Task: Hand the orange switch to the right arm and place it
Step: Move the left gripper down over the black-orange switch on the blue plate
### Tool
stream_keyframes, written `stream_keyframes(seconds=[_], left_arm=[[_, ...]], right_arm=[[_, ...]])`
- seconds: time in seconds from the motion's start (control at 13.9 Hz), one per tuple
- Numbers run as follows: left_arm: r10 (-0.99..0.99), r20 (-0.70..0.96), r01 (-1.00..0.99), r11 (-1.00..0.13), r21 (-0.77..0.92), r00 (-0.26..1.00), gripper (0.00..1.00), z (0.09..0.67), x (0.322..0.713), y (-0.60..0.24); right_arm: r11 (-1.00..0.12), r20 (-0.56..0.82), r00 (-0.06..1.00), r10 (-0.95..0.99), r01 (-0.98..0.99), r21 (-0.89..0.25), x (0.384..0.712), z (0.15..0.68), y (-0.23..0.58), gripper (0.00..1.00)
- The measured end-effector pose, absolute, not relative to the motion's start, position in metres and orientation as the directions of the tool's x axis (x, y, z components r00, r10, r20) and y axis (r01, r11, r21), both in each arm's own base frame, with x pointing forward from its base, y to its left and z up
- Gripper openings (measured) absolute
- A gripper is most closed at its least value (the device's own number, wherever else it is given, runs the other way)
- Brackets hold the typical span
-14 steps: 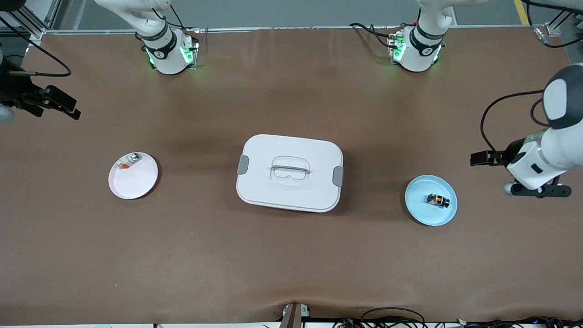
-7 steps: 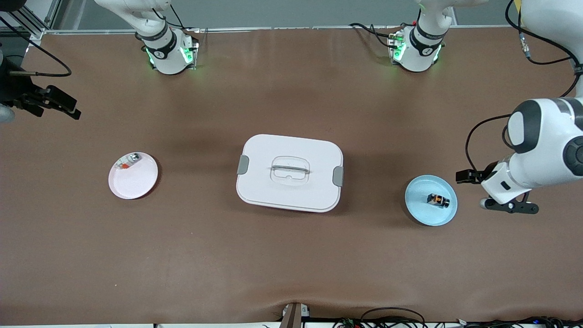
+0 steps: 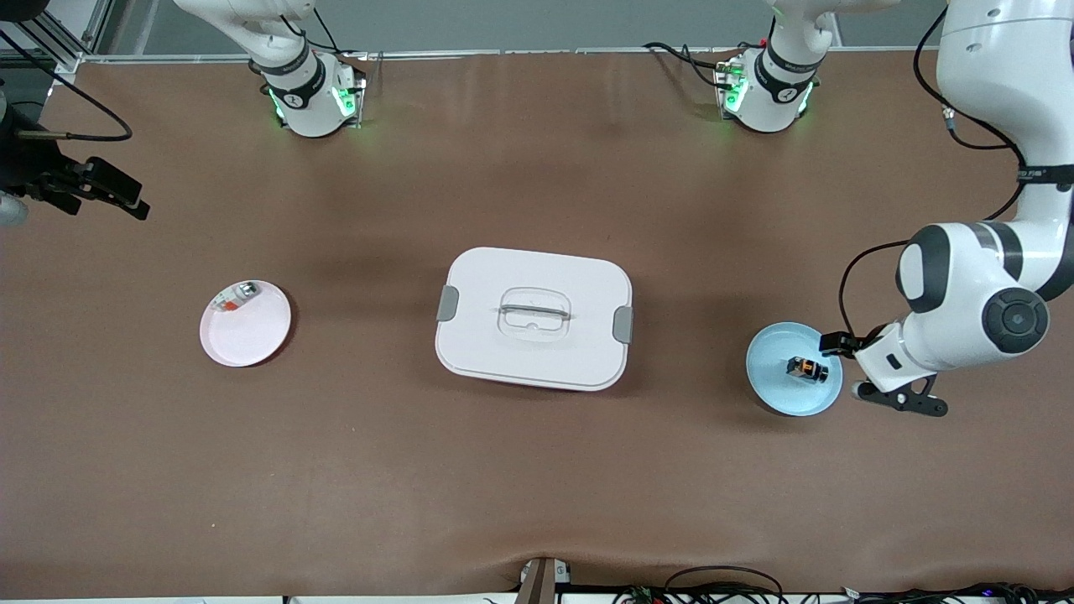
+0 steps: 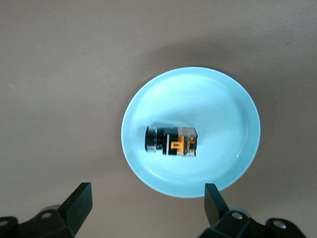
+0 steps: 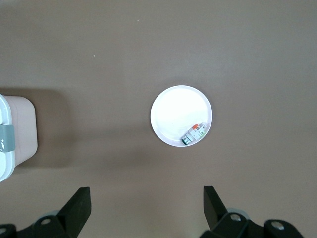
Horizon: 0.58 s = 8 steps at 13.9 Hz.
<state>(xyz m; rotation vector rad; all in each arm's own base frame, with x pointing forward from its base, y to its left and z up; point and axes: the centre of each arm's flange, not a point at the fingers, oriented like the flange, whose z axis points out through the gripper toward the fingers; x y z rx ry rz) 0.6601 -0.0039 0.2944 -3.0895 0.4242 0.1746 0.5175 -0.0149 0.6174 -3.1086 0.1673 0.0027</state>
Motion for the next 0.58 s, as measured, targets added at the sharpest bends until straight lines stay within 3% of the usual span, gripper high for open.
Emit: stream_keyframes(seconds=[0.58], left_arm=[[-0.296,-0.103,-0.297,-0.955,0.005,0.950,1.00,0.242,0.663,-0.018]], right_arm=[[-0.994,-0.008,0.994,-0.107,-0.107,-0.028,0.517,0.617,-0.015,1.00]])
